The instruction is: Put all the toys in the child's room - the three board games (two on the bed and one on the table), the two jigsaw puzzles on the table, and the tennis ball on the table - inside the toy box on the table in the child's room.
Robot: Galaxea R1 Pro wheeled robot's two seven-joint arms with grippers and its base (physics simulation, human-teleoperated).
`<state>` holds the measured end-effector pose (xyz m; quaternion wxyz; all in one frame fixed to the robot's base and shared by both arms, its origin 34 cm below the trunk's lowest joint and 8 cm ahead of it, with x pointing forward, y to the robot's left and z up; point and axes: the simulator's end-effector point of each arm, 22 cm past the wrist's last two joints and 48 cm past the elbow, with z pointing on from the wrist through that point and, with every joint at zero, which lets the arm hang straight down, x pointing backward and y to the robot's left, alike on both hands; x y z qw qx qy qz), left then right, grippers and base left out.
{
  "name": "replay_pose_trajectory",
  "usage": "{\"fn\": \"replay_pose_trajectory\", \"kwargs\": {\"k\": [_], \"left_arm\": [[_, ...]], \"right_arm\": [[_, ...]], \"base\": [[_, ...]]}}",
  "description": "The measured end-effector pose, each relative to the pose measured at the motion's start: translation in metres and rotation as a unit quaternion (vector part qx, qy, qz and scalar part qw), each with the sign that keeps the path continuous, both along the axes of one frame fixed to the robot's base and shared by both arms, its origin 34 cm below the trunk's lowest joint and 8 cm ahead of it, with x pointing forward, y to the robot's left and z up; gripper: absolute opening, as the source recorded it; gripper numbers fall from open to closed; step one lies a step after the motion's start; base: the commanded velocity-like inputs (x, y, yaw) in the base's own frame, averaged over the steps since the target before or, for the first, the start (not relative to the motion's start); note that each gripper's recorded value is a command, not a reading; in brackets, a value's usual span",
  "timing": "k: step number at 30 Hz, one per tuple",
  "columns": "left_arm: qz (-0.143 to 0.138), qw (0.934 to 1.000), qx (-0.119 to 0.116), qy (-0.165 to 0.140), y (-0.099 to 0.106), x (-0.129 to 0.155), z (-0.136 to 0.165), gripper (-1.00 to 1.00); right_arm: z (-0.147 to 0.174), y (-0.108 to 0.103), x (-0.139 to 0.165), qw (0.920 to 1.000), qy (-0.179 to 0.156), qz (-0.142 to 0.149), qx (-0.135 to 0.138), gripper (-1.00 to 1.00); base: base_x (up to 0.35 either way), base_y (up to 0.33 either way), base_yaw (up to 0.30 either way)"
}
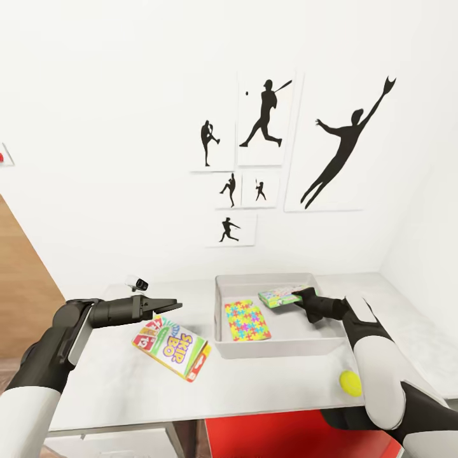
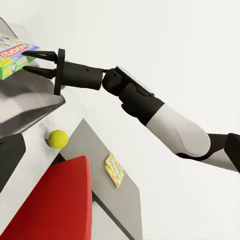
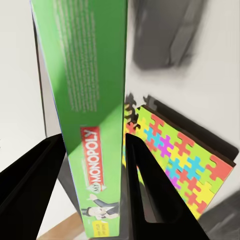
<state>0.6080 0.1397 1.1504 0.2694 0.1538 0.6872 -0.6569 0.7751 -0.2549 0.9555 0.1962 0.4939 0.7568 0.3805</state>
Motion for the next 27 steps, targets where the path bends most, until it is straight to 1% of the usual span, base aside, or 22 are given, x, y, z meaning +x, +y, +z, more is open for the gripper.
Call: {"fn": "replay_pose_trajectory", "kwargs": {"k": [19,27], "left_arm": [[0.000,1.0000,0.000,0.003,0.000,0.001,-0.003,1.00],[0.000,1.0000,-0.001,0.007,0.000,0.002,-0.007,1.00]], "right_arm": [[-0.004,-0.003,0.000,1.0000,0.003,-0.002,0.001,-1.00],[-0.010,-0.011,-0.001,0.9999,0.008,-0.006,-0.003,-1.00]], "base": [[0.000,0.000,0.004],[0.000,0.000,0.000]]}}
